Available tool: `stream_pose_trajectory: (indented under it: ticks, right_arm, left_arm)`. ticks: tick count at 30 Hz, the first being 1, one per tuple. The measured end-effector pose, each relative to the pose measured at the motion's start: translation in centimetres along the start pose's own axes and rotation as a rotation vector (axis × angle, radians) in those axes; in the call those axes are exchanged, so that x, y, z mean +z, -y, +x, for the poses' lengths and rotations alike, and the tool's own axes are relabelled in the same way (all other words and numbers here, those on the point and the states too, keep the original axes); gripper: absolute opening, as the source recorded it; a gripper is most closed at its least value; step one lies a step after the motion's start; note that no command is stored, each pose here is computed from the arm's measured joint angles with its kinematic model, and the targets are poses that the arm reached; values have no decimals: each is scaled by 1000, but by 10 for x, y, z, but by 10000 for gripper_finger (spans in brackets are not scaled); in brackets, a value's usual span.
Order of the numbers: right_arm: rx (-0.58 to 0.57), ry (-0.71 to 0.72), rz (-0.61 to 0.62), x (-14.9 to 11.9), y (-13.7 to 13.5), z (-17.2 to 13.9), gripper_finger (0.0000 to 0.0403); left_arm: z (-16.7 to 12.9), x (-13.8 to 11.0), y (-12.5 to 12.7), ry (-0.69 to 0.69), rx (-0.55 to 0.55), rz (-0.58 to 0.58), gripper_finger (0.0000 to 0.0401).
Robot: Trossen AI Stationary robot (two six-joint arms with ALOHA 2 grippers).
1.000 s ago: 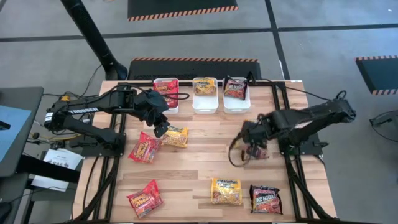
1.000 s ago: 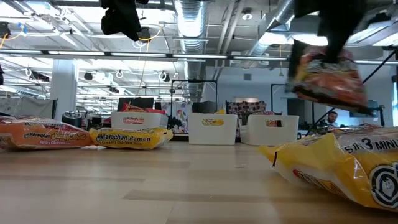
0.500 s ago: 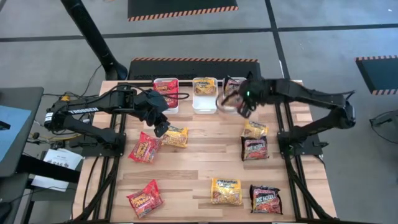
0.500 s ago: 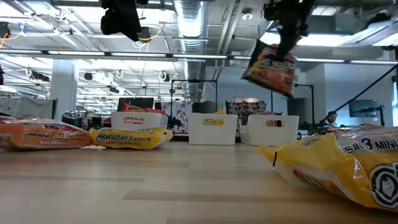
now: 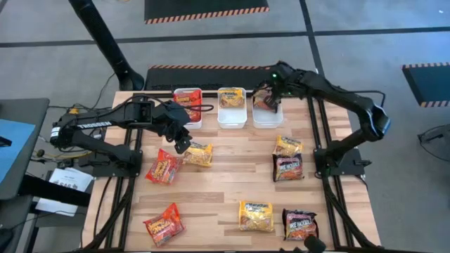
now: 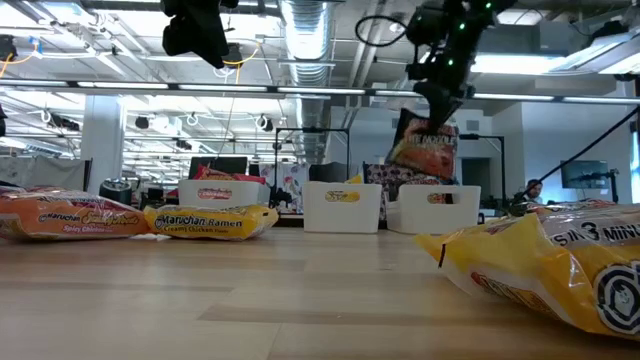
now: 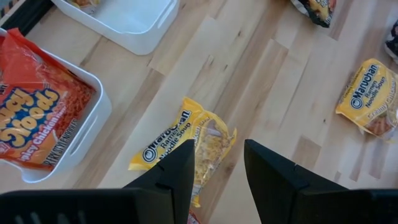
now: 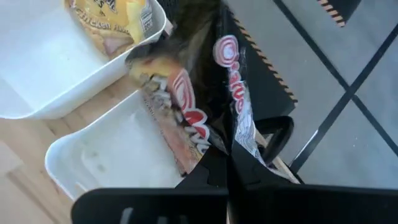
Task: Sort Maruchan noodles
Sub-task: Put the black noodle pack into the right white bin
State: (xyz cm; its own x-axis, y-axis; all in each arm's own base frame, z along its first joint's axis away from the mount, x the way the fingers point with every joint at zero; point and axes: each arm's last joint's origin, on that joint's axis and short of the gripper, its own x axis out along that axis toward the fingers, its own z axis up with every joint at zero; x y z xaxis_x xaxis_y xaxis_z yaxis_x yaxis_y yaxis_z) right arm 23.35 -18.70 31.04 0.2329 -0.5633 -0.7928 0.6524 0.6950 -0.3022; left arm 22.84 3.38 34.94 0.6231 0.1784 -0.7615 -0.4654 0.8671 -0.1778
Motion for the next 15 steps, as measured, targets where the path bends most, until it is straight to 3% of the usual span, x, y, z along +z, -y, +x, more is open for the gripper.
stream_pose_trajectory:
  ticks: [15]
  right_arm:
    - [25,-212,-98,-6,-25,50,5]
  left_arm:
    - [0,0,0,-2,2,17,125]
